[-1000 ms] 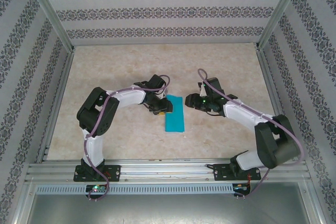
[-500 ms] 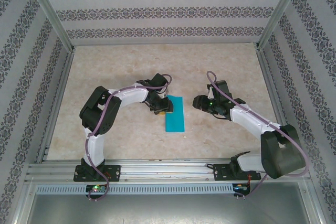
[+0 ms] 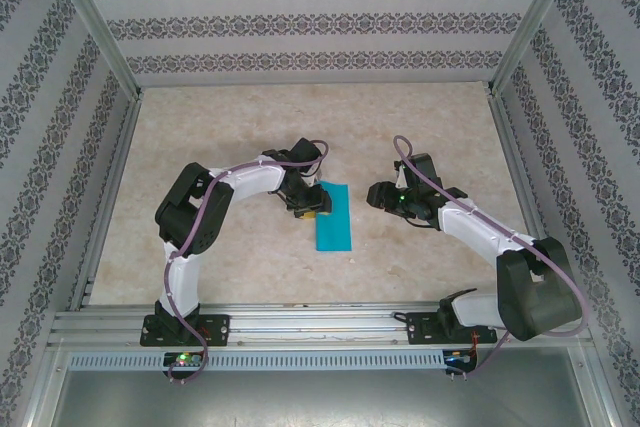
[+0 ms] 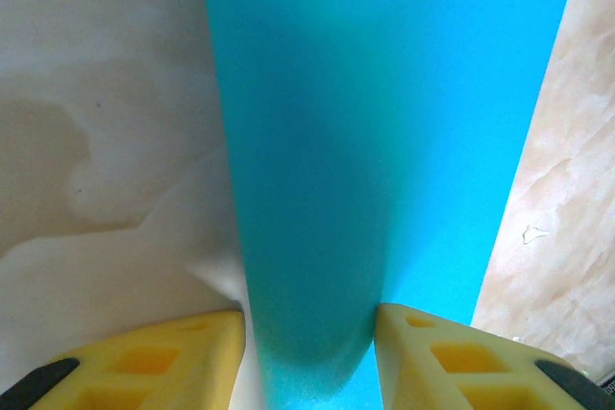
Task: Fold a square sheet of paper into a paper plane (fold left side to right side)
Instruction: First fold in half a square sheet of paper at the center of the table.
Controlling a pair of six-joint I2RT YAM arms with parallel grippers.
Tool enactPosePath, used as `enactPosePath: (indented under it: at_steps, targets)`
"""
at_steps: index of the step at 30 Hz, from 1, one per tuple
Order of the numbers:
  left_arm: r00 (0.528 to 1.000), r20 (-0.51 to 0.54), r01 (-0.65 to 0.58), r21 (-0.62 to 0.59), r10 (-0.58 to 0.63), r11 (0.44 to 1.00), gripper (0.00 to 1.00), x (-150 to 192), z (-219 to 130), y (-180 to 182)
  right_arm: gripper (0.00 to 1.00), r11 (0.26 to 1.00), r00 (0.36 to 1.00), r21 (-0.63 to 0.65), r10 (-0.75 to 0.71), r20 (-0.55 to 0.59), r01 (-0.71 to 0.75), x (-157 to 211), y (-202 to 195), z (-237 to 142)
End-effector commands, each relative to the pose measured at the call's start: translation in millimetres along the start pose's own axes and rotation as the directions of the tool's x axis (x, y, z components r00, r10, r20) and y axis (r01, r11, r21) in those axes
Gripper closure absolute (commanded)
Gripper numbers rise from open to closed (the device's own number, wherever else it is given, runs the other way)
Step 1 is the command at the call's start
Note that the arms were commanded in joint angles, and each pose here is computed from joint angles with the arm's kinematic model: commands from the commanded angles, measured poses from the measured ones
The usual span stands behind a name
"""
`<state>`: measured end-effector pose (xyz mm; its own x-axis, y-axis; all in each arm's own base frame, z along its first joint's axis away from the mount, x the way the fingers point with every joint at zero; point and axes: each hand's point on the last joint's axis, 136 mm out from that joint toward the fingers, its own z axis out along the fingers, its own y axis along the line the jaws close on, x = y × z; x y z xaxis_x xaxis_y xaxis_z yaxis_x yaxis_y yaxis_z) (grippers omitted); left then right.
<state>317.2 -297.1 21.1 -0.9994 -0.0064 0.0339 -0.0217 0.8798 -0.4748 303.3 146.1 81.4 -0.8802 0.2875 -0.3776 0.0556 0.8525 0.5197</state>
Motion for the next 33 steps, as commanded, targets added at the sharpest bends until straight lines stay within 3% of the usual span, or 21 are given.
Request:
enactPosePath:
  at_steps: [1, 33]
  targets:
    - [0.996, -0.090, 0.006, -0.106, -0.016, 0.994, 0.57, 25.2, 48.7, 28.6, 0.48, 1.000, 1.000, 0.020, -0.003, -0.004, 0.003, 3.9, -7.3, -0.8]
    - [0.992, -0.127, -0.031, -0.140, 0.013, 0.990, 0.57, 26.9, 52.4, 30.7, 0.48, 1.000, 1.000, 0.007, -0.003, -0.026, 0.003, 5.1, -4.9, 2.9]
